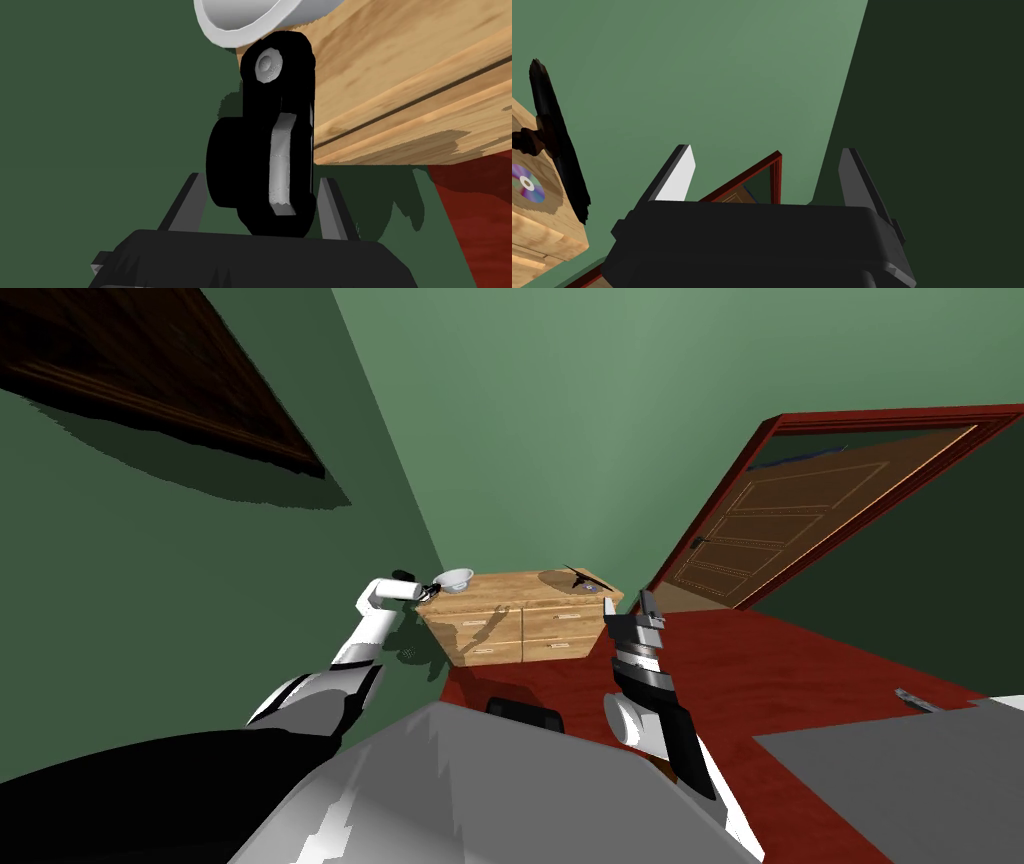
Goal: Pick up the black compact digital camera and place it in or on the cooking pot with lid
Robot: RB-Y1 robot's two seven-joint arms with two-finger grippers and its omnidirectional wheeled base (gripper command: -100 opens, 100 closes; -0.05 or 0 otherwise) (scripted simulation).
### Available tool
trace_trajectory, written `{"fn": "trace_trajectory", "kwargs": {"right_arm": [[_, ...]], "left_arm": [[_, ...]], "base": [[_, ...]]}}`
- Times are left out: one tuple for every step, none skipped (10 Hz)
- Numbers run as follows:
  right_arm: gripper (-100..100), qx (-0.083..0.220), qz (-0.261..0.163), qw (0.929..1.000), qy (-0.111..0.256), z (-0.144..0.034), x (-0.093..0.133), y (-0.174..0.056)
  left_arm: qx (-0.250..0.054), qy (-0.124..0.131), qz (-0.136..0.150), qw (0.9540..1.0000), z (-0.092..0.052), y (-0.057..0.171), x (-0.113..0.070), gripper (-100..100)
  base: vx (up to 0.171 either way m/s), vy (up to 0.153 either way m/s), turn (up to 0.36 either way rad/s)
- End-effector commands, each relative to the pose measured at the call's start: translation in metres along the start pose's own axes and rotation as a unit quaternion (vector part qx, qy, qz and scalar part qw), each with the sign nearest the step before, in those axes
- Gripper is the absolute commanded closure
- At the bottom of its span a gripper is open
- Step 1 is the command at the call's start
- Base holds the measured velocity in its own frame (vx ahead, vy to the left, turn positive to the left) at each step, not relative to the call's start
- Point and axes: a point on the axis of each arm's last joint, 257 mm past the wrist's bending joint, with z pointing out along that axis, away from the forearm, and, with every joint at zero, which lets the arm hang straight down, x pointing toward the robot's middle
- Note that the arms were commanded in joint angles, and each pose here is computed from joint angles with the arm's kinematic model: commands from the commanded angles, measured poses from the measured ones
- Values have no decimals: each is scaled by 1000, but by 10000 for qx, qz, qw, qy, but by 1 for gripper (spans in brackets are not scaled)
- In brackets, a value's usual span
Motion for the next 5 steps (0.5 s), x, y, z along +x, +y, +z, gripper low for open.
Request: {"fn": "trace_trajectory", "kwargs": {"right_arm": [[0, 0, 0, 10000, 0, 0, 0, 0], [0, 0, 0, 10000, 0, 0, 0, 0], [0, 0, -1, 10000, 0, 0, 0, 0], [0, 0, -1, 10000, 0, 0, 0, 0], [0, 1, -1, 10000, 0, 0, 0, 0]], "left_arm": [[65, 26, 322, 9995, -4, -6, 9, 100], [88, 58, 524, 9986, -6, -6, 16, 100], [102, 98, 733, 9972, -8, -5, 24, 100], [106, 147, 949, 9953, -10, -2, 32, 100], [104, 202, 1167, 9929, -11, 2, 41, 100]], "base": [[61, 86, -91], [51, 107, -75], [71, 119, -74], [115, 149, -47], [127, 155, -66]]}}
